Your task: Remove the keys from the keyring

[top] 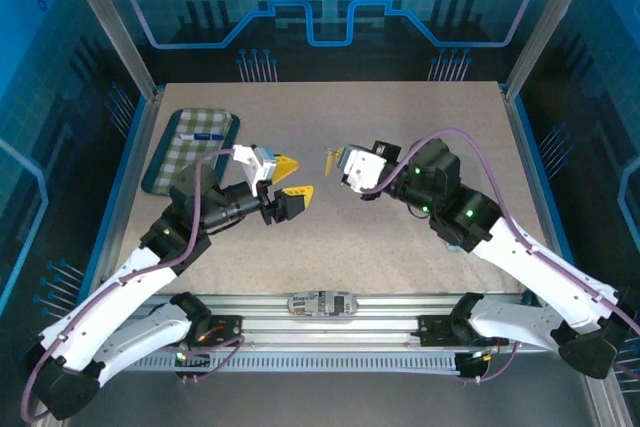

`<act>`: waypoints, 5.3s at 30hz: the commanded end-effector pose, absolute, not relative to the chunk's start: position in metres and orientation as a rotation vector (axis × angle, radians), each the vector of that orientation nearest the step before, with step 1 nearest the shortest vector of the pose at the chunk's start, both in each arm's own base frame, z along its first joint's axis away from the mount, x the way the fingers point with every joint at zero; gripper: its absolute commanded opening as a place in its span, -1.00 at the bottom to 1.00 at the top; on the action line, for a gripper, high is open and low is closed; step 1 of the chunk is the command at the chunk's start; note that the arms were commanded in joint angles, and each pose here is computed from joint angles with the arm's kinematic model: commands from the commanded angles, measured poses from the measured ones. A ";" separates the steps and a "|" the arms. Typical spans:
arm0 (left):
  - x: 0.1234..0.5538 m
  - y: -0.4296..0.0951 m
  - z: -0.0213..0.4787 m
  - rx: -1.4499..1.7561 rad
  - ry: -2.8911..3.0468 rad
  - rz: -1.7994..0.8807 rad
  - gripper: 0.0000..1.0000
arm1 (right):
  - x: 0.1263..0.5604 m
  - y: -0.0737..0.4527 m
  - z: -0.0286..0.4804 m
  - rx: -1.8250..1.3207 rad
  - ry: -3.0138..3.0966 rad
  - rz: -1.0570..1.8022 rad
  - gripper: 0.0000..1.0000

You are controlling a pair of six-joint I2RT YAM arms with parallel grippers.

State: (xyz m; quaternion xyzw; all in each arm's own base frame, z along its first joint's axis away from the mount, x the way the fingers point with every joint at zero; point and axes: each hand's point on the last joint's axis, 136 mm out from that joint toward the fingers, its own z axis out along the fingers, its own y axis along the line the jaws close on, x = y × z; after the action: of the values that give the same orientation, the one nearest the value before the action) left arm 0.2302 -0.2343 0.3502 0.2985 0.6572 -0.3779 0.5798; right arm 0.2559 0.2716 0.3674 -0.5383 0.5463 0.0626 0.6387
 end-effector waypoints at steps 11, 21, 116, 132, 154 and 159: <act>0.286 -0.244 0.394 0.788 1.518 -0.903 0.26 | 0.284 0.270 0.354 -1.049 1.426 0.555 -1.00; 0.286 -0.265 0.399 0.979 1.499 -1.151 0.14 | 0.281 0.268 0.356 -1.034 1.468 0.686 -1.00; 0.317 -0.225 0.367 0.685 1.585 -0.934 0.27 | 0.285 0.275 0.345 -1.032 1.663 0.596 -1.00; 0.297 -0.256 0.361 0.925 1.564 -1.093 0.03 | 0.281 0.284 0.344 -1.061 1.667 0.640 -1.00; 0.289 -0.276 0.365 1.049 1.533 -1.160 -0.32 | 0.273 0.287 0.351 -1.082 1.620 0.659 -1.00; 0.287 -0.277 0.362 1.062 1.543 -1.177 -0.51 | 0.272 0.286 0.353 -1.079 1.610 0.655 -1.00</act>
State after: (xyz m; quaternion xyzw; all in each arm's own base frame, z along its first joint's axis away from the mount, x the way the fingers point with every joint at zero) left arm 0.2962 -0.2730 0.3546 0.4097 0.6391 -0.4631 0.4574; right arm 0.2824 0.2823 0.3341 -0.4431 0.6941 0.2610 0.5038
